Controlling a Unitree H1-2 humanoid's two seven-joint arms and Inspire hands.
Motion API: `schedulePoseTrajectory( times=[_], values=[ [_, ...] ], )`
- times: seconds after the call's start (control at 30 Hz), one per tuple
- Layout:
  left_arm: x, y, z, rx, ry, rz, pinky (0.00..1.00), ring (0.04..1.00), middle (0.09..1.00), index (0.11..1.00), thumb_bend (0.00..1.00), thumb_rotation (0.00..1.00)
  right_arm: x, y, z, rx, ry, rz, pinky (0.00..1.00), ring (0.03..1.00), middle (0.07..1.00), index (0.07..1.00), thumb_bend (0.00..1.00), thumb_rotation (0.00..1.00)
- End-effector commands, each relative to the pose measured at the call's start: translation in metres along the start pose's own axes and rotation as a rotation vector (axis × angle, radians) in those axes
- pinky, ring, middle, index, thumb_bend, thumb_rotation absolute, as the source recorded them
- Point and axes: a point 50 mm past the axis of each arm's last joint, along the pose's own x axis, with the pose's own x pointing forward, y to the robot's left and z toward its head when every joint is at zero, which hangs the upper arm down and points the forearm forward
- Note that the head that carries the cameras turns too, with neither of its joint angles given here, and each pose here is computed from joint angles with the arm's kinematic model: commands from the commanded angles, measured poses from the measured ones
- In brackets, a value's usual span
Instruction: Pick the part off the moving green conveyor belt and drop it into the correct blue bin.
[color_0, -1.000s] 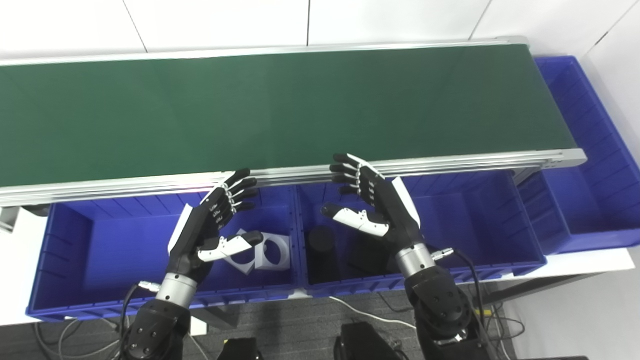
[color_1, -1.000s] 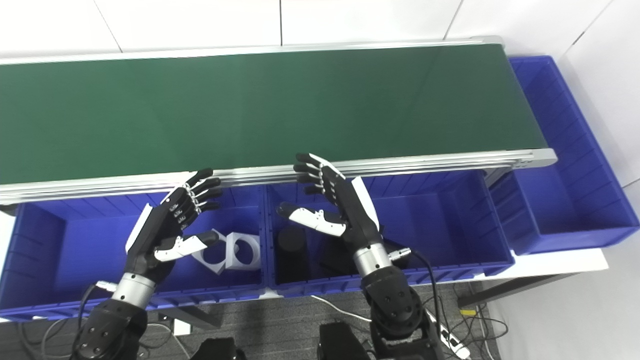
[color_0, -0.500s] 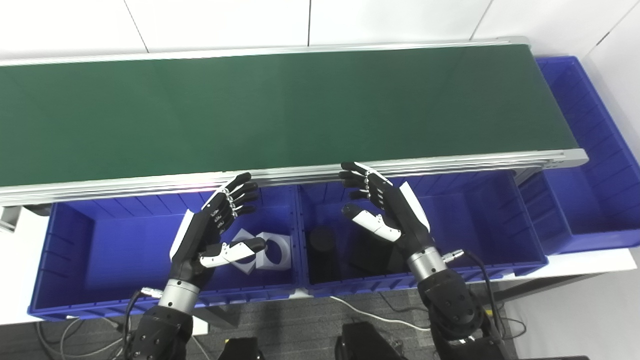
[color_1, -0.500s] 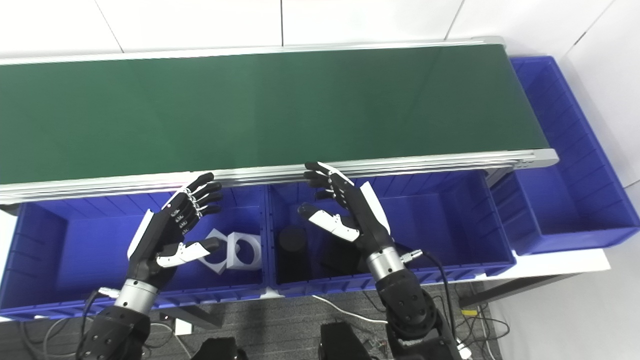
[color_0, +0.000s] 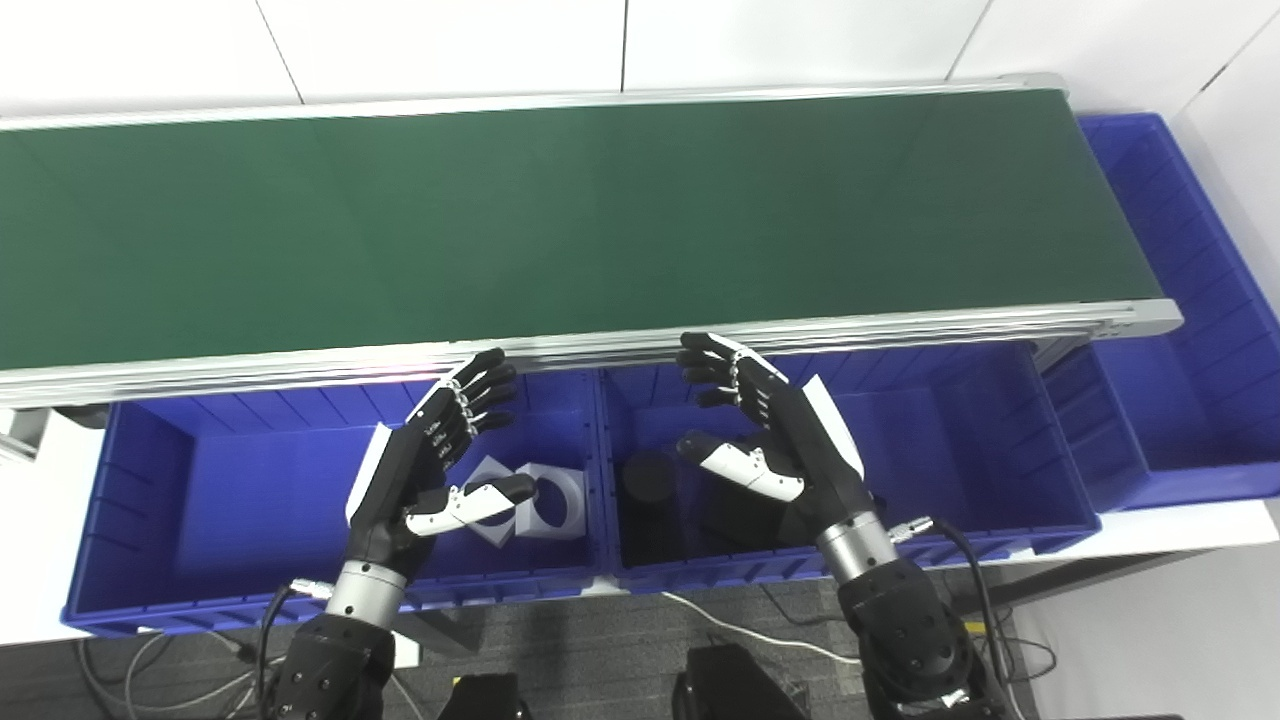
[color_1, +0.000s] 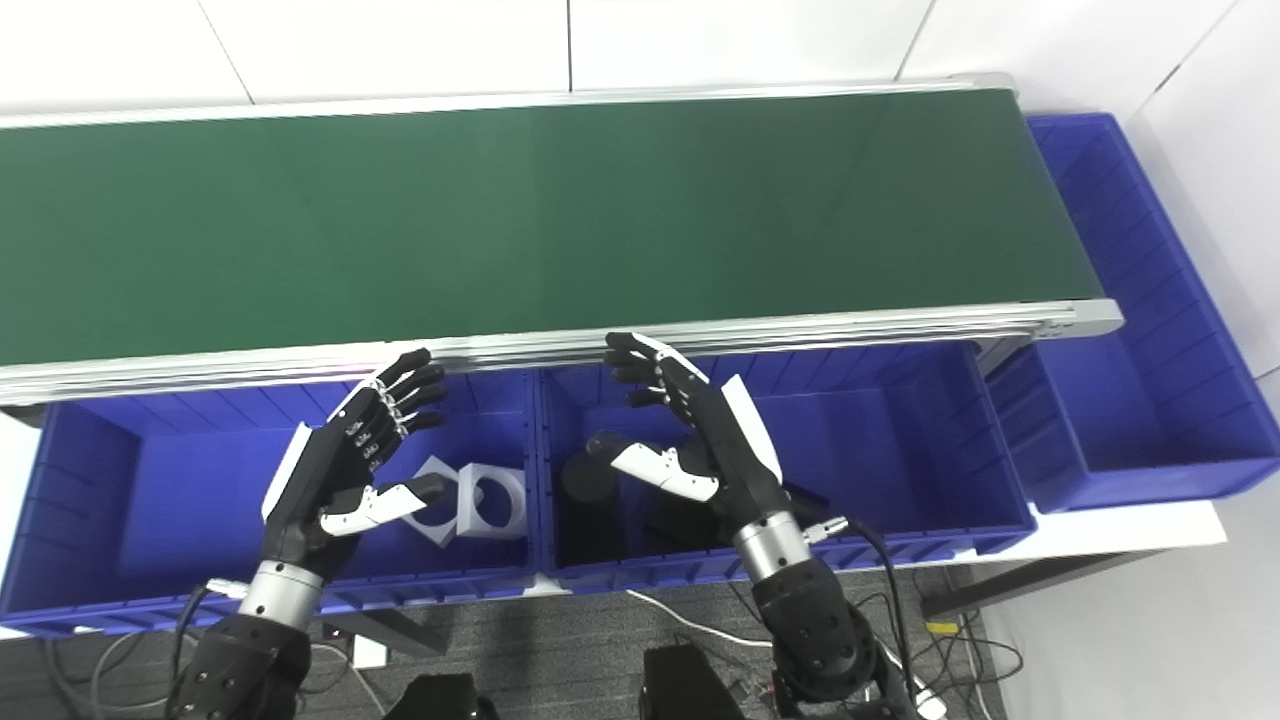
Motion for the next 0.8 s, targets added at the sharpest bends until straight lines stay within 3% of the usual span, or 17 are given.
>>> schedulePoseTrajectory(
  times=[0.0,0.3,0.77],
  values=[
    [0.005,-0.003,0.007,0.016,-0.067,0.007,0.77,0.816,0.835,0.858,0.92,0.35,0.002,0.0,0.011,-0.007,-0.093,-0.017,0.7,0.78,0.796,0.827,0.75,0.59],
    [0.009,-0.005,0.003,0.006,-0.083,0.018,0.76,0.814,0.835,0.855,0.92,0.36,0.004,0.001,0.002,-0.079,-0.058,0.04,0.7,0.795,0.821,0.852,0.78,0.57],
    [0.007,-0.011,-0.011,-0.002,-0.079,0.029,0.74,0.806,0.833,0.848,0.93,0.35,0.001,0.003,-0.008,-0.122,-0.037,0.021,0.71,0.795,0.824,0.86,0.73,0.52]
  ],
)
